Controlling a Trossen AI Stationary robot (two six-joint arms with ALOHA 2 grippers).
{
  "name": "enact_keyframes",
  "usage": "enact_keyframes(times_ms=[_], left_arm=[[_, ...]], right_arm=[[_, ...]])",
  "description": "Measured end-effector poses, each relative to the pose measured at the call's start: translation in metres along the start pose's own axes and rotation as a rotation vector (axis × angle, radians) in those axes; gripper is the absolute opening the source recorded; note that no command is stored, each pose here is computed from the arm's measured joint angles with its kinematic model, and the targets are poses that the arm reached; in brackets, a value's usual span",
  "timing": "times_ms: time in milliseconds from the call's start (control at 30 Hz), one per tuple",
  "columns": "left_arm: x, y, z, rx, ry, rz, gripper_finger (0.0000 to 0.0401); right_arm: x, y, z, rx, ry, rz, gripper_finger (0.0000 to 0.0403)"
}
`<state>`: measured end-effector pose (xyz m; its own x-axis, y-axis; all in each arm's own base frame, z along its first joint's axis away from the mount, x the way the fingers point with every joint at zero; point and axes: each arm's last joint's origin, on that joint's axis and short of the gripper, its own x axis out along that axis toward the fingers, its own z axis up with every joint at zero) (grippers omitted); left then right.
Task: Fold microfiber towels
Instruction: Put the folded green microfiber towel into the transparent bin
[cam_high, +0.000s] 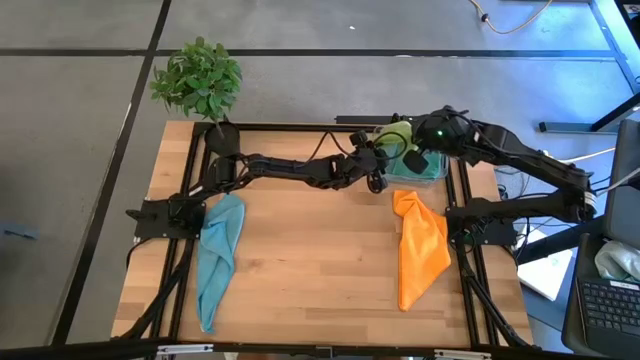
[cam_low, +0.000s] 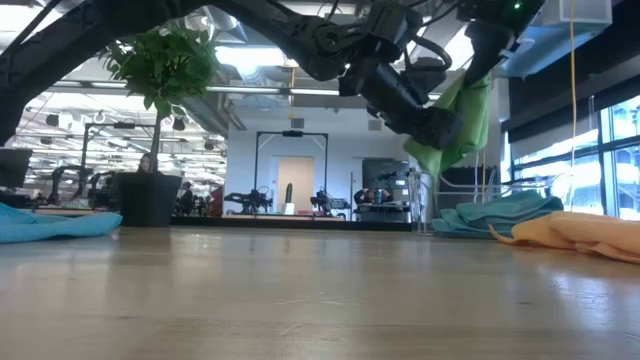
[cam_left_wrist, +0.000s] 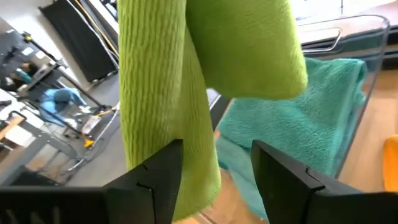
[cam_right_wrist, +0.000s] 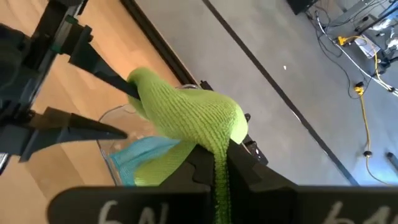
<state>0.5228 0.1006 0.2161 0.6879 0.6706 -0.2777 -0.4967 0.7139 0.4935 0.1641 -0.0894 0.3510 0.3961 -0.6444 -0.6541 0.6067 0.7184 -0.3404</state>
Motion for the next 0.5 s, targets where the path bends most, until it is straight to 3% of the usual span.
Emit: enact_keyframes(times_ms=[500], left_arm=[[0.001, 0.002, 0.003, -0.009, -0.028, 0.020, 0.0183]], right_arm=[[0.007, 0.009, -0.020, -0.002, 0.138, 0.176, 0.0012]])
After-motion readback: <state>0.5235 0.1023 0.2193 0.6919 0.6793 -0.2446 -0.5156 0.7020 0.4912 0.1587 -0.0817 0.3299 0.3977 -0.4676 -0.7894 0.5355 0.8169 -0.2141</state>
